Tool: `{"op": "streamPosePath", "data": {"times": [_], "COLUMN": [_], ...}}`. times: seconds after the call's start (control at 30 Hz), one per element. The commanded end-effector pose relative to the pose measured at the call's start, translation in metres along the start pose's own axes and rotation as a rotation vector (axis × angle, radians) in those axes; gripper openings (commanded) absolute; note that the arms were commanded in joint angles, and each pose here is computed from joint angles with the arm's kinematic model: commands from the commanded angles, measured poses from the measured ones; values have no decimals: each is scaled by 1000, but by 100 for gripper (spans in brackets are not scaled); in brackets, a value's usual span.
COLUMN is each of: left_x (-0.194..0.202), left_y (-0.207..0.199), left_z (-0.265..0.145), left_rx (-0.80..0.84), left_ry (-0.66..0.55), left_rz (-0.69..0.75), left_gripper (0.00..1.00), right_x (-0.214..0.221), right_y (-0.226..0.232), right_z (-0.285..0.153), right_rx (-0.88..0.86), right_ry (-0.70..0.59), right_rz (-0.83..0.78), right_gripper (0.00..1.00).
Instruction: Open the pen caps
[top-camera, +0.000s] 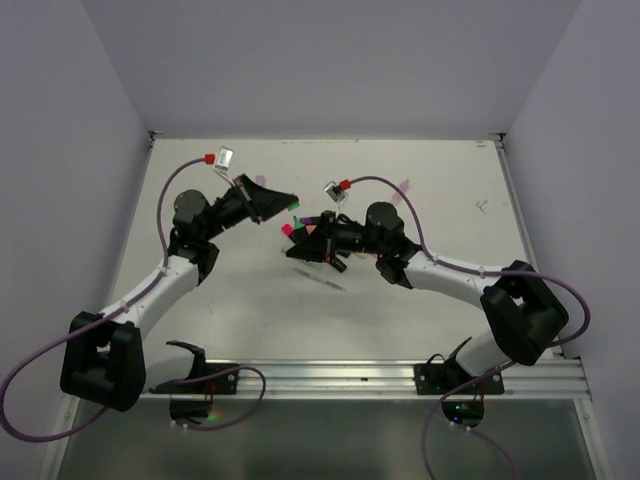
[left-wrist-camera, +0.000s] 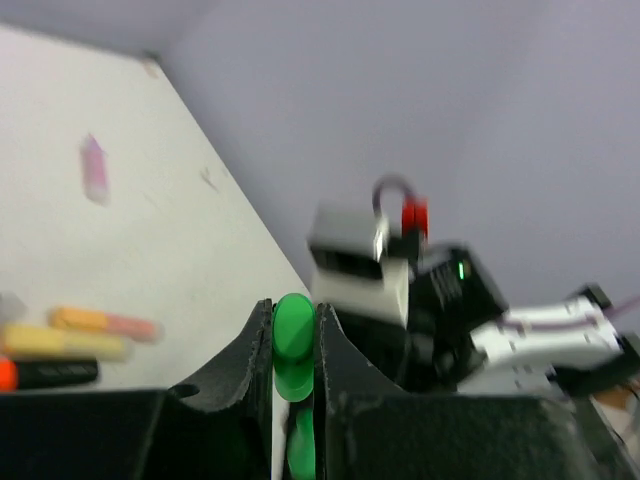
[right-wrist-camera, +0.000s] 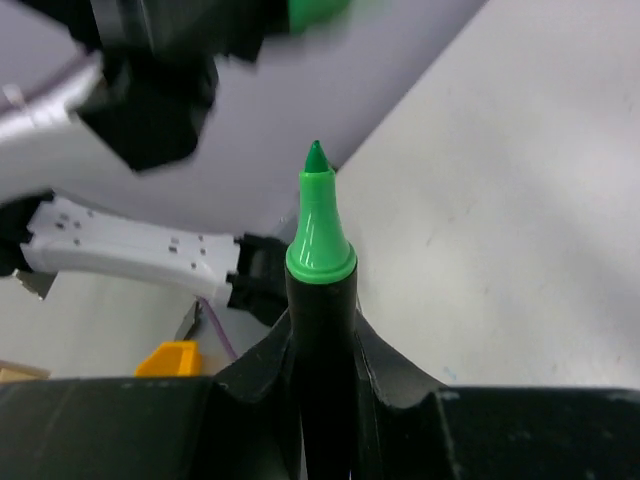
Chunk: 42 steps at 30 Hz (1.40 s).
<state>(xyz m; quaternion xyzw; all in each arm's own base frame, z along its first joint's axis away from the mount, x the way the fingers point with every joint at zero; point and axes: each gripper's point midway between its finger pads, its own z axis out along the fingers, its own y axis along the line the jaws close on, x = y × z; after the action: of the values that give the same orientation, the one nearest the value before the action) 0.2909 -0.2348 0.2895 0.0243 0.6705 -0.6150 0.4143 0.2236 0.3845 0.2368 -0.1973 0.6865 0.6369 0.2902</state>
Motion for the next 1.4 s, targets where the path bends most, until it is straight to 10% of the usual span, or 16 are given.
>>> {"op": "streamPosePath", "data": {"times": [0.0, 0.23, 0.47, 0.67, 0.97, 1.37], "left_x": [-117, -134, -90, -61, -20, -77], "left_y": [7, 27, 135, 194, 230, 293], "left_z": [-1, -8, -38, -75, -56, -60], "left_rx": [-35, 8, -680, -937, -856, -1097], "left_ry": [-342, -315, -73, -12, 76, -9], "left_rz": [139, 125, 153, 107, -9, 32], "left_gripper": [0, 0, 0, 0, 0, 0], "right_x": [62, 83, -7, -55, -40, -73], "right_y": [-6, -18, -136, -187, -259, -335], "right_z": [-7, -31, -140, -224, -302, -310], "right_rx": [26, 85, 873, 1330, 1587, 1656], "right_ry": [113, 89, -34, -78, -69, -6], "right_rz": [104, 174, 136, 108, 257, 266], "right_gripper": [0, 0, 0, 0, 0, 1]}}
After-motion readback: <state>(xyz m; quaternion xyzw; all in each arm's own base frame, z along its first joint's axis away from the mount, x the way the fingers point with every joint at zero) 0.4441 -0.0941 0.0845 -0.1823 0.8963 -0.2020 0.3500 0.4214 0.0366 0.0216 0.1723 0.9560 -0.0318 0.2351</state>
